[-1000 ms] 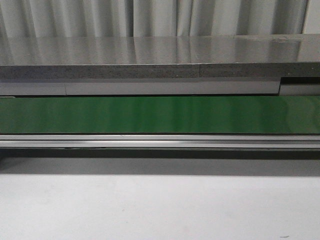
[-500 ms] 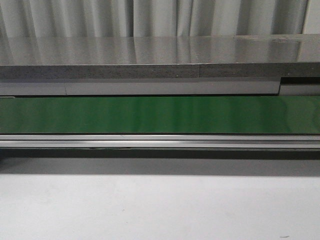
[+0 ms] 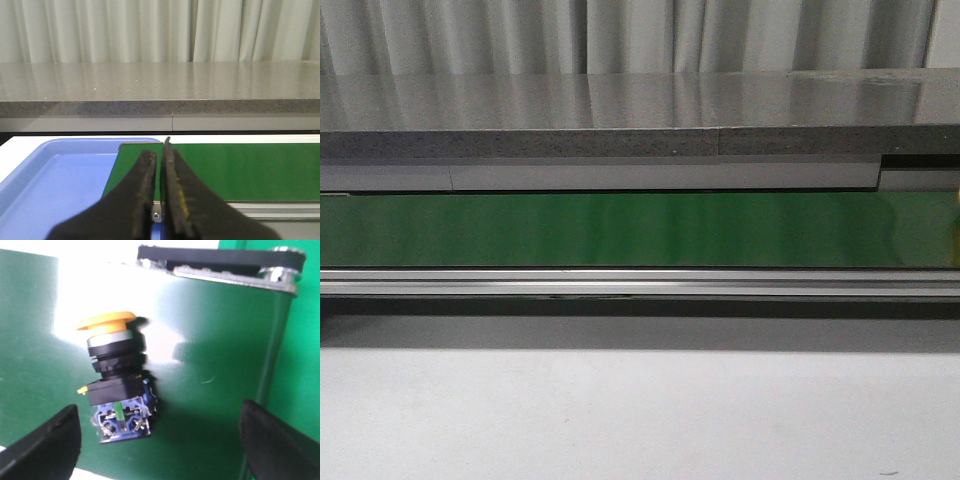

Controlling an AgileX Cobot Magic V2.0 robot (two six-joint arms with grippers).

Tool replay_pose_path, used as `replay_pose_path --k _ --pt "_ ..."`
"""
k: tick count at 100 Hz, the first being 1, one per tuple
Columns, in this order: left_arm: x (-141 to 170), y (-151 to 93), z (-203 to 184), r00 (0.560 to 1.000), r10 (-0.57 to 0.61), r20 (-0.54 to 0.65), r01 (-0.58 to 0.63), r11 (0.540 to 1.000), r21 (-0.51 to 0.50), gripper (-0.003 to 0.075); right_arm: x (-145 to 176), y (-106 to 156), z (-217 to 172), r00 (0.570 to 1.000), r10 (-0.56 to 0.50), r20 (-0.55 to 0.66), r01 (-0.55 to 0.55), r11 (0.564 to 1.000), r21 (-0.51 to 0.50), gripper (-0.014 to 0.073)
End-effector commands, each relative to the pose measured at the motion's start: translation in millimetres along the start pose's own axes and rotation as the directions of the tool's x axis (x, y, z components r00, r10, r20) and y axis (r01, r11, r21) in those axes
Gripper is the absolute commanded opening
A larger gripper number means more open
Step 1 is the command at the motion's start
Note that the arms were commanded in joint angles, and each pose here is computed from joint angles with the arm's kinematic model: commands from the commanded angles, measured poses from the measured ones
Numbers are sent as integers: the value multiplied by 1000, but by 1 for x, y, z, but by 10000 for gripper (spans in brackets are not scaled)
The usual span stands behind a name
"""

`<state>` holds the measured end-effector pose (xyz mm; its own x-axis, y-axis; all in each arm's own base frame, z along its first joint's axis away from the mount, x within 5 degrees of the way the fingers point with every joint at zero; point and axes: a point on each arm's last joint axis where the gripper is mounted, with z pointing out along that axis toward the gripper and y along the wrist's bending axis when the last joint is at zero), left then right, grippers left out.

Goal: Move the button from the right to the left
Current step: 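Carry the push-button over the belt and release it with the right gripper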

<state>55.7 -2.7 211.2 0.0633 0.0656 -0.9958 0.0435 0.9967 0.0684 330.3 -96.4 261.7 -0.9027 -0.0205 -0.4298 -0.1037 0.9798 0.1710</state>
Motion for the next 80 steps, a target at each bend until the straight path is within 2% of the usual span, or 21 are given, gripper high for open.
replay_pose_path --k 1,17,30,49,71,80 --pt "5 0 -2 998 -16 67 16 1000 -5 5 -10 15 -36 992 -14 127 14 1000 4 609" --pt "5 0 -2 998 -16 67 16 1000 -5 5 -11 27 -63 976 -29 214 26 1000 18 605" --pt "5 0 -2 998 -16 67 16 1000 -5 5 -9 41 -91 945 -66 320 47 997 66 601" --pt "5 0 -2 998 -16 67 16 1000 -5 5 6 75 -113 861 -180 476 104 978 181 601" --pt "5 0 -2 998 -16 67 16 1000 -5 5 50 103 -116 751 -264 605 119 956 270 601" --pt "5 0 -2 998 -16 67 16 1000 -5 5 72 107 -114 724 -274 634 108 952 288 601"
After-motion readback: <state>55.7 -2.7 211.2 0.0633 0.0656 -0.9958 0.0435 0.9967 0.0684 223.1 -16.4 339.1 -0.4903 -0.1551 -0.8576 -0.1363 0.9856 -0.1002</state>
